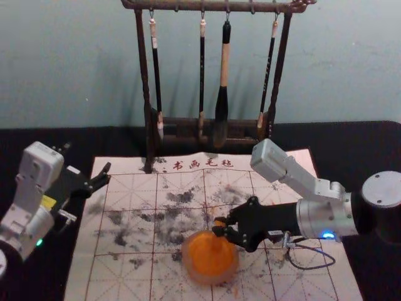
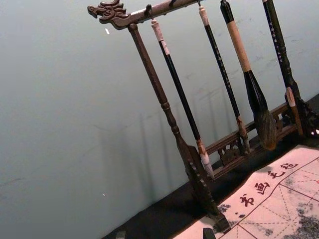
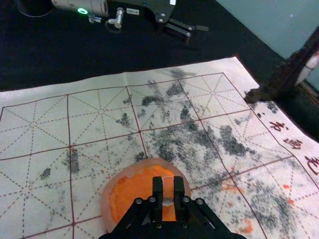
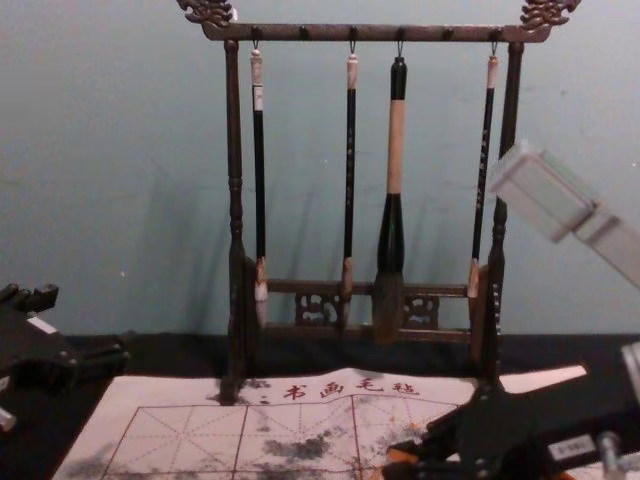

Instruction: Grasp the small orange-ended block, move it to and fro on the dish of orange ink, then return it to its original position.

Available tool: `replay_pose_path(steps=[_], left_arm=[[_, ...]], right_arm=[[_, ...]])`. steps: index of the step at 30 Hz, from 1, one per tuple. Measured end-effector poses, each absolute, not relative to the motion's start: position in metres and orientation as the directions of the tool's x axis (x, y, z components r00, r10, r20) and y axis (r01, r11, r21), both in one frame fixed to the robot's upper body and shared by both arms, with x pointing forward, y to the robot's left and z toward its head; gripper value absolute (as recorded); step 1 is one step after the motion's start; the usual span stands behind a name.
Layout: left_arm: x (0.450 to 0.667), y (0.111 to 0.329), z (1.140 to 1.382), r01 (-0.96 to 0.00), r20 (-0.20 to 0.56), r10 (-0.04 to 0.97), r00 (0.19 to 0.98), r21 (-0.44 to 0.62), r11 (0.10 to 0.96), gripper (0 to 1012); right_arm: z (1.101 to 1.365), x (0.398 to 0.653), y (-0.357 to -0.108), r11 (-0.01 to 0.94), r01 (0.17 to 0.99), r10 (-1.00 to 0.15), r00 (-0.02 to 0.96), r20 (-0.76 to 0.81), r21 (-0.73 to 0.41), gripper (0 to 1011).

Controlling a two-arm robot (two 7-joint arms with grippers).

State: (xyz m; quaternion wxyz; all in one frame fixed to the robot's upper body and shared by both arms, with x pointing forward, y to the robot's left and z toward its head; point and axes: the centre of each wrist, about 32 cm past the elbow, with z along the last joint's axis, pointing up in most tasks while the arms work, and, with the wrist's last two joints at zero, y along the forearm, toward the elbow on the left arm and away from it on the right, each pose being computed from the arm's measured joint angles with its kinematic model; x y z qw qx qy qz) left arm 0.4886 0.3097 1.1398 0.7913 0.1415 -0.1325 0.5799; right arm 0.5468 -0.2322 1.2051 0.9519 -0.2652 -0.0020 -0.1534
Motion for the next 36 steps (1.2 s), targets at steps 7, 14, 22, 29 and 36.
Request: replay_pose_path(steps=[7, 14, 22, 29, 36], left_arm=[[0.489, 0.31, 1.14, -0.955, 0.374, 0.88, 0.292, 0.07, 0.287, 1001], [0.489, 0.31, 1.14, -0.955, 0.374, 0.88, 0.292, 0.07, 0.287, 1002], [0.489, 0.31, 1.14, -0.955, 0.374, 0.88, 0.292, 0.07, 0.287, 1001], [0.489, 0.31, 1.14, -0.955, 0.374, 0.88, 0.292, 0.07, 0.287, 1001], [0.489, 0.31, 1.14, -0.955, 0.374, 0.88, 0.292, 0.07, 0.287, 1001]], right_arm=[[1.208, 0.54, -0.24, 0.819, 0.294, -0.295, 0.952, 0.076, -0.494, 85], [1.208, 0.533, -0.244, 0.827, 0.278, -0.284, 0.957, 0.065, -0.489, 86], [1.205, 0.527, -0.244, 0.833, 0.252, -0.259, 0.964, 0.055, -0.492, 85], [1.204, 0.523, -0.241, 0.839, 0.225, -0.231, 0.972, 0.05, -0.495, 85], [1.202, 0.523, -0.236, 0.843, 0.21, -0.214, 0.976, 0.049, -0.494, 86]])
